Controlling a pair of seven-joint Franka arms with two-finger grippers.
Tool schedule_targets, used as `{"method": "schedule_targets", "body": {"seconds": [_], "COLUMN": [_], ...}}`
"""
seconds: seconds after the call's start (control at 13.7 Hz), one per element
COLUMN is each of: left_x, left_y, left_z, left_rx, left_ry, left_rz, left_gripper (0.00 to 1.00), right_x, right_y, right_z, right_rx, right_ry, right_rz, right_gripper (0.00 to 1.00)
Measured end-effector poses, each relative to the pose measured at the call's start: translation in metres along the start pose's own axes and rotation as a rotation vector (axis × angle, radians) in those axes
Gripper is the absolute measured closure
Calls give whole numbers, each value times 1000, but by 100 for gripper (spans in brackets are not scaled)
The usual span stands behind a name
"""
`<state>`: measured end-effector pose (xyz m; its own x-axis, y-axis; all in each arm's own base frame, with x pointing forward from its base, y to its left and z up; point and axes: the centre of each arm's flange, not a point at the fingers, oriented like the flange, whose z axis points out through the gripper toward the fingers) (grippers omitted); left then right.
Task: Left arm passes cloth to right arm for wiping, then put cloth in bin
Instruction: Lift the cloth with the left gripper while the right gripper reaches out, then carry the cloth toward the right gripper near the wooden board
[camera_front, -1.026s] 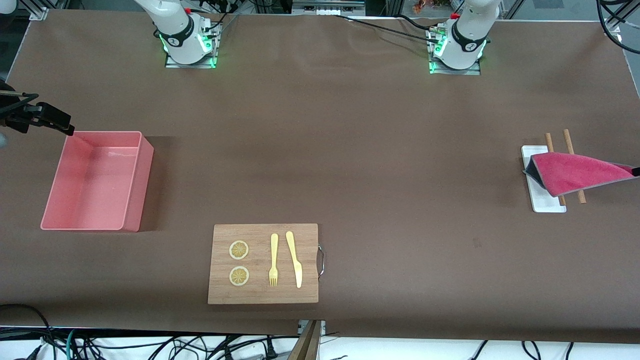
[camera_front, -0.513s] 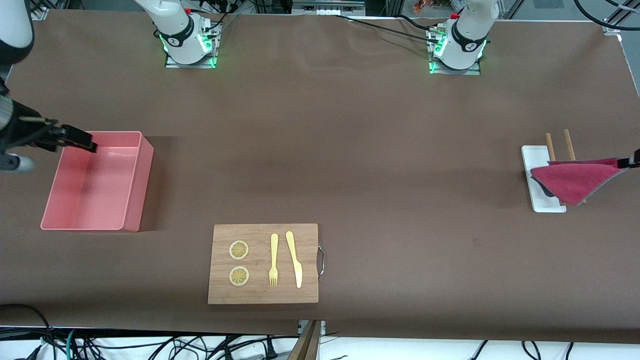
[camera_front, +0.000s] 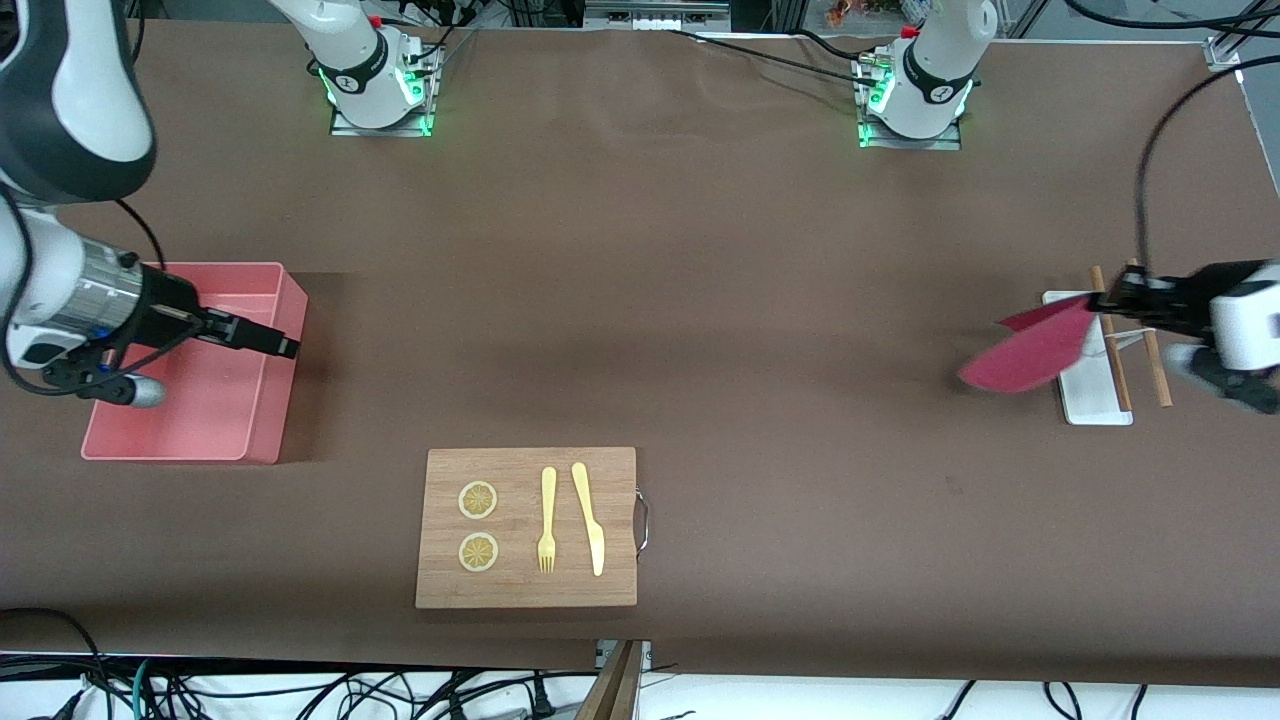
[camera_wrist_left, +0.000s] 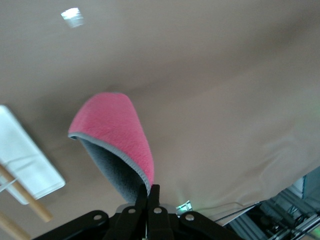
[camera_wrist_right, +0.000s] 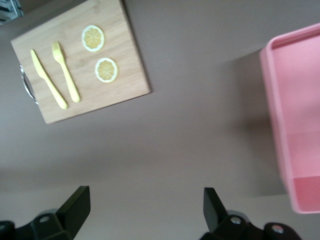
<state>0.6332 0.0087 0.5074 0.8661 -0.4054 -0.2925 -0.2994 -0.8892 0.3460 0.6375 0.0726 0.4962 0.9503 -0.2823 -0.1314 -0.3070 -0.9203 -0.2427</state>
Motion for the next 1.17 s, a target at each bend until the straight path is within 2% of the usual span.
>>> {"method": "schedule_targets", "body": {"seconds": [0.22,0.37,0.51,0.66,0.95,1.17], "left_x": [41,64,80,91,108,122], "left_y": [107,176,243,298,366,415], "left_z": [27,43,61,70,62,75], "left_rx": [49,65,31,-72,-323,-471], "left_ry": [-39,3,52,121,285,371], "left_rz": [-54,-66,-52,-103,-245,-362], "left_gripper": [98,98,98,98,98,98], "right_x": [-8,-8,-6,-6,-6,-7], "right_y": [-45,-62,-77,-95,-121,-129], "right_z": [23,42,60,78,119,152], "right_rx": [36,49,64,93,135,132], "right_ry": [23,25,35,50,62,29], "right_rz": [89,123,170,225,318,382], "right_gripper": [0,0,0,0,0,0]}}
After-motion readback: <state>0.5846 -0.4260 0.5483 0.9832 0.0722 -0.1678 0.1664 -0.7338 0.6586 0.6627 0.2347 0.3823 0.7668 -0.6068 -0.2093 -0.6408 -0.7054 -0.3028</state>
